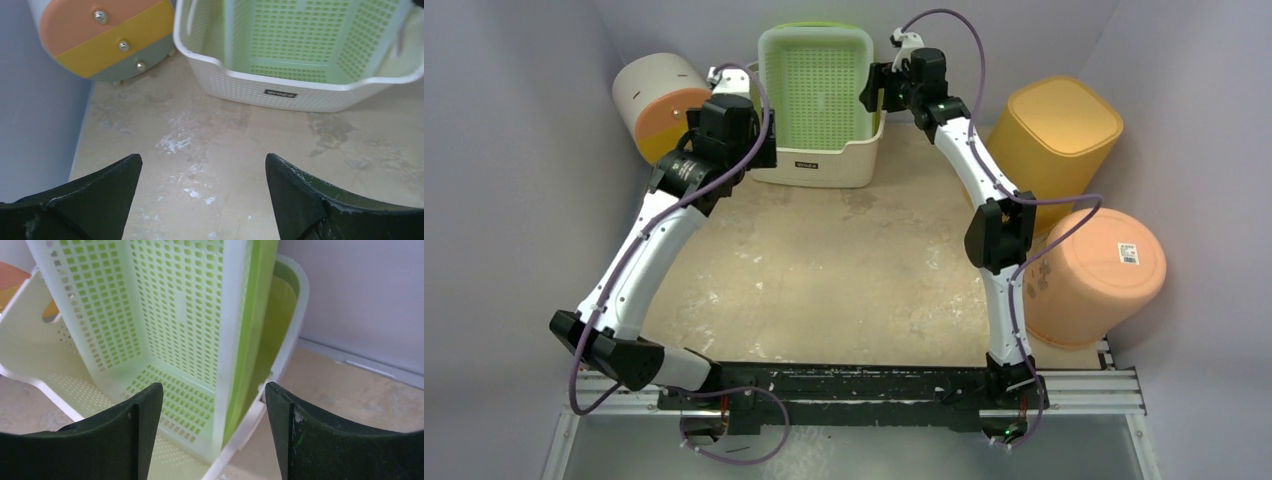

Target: Turn the large container upside down

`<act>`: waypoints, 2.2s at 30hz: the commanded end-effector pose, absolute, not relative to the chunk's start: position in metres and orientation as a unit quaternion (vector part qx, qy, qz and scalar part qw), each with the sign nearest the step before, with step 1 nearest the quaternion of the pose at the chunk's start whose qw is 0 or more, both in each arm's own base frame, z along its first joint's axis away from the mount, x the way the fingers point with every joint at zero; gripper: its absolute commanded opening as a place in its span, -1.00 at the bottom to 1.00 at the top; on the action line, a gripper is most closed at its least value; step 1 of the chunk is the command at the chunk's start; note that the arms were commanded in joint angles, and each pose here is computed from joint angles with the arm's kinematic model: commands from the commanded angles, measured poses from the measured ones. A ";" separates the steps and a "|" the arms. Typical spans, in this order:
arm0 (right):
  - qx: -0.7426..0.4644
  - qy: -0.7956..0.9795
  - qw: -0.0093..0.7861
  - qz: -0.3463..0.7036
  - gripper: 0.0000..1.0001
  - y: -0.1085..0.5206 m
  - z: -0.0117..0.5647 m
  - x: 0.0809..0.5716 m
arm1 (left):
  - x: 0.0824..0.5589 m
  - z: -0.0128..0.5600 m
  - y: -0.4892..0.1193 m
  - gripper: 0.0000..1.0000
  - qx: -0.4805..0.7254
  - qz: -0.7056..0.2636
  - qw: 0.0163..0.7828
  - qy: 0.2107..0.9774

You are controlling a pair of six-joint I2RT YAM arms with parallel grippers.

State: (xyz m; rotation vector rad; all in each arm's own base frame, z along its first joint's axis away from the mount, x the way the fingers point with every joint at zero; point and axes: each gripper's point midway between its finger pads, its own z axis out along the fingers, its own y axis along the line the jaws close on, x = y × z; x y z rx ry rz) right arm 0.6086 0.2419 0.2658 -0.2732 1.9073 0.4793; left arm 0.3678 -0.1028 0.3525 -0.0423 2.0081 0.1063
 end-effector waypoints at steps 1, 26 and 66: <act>-0.125 0.706 0.646 0.261 0.51 0.259 0.365 0.611 | 0.386 0.345 -0.080 0.83 -0.022 0.068 0.533 0.843; -0.093 0.714 0.631 0.288 0.08 0.277 0.291 0.656 | 0.434 0.282 -0.071 0.82 -0.071 -0.017 0.499 0.864; -0.064 0.700 0.669 0.241 0.15 0.245 0.339 0.640 | 0.558 0.310 -0.093 0.81 -0.029 -0.127 0.564 0.815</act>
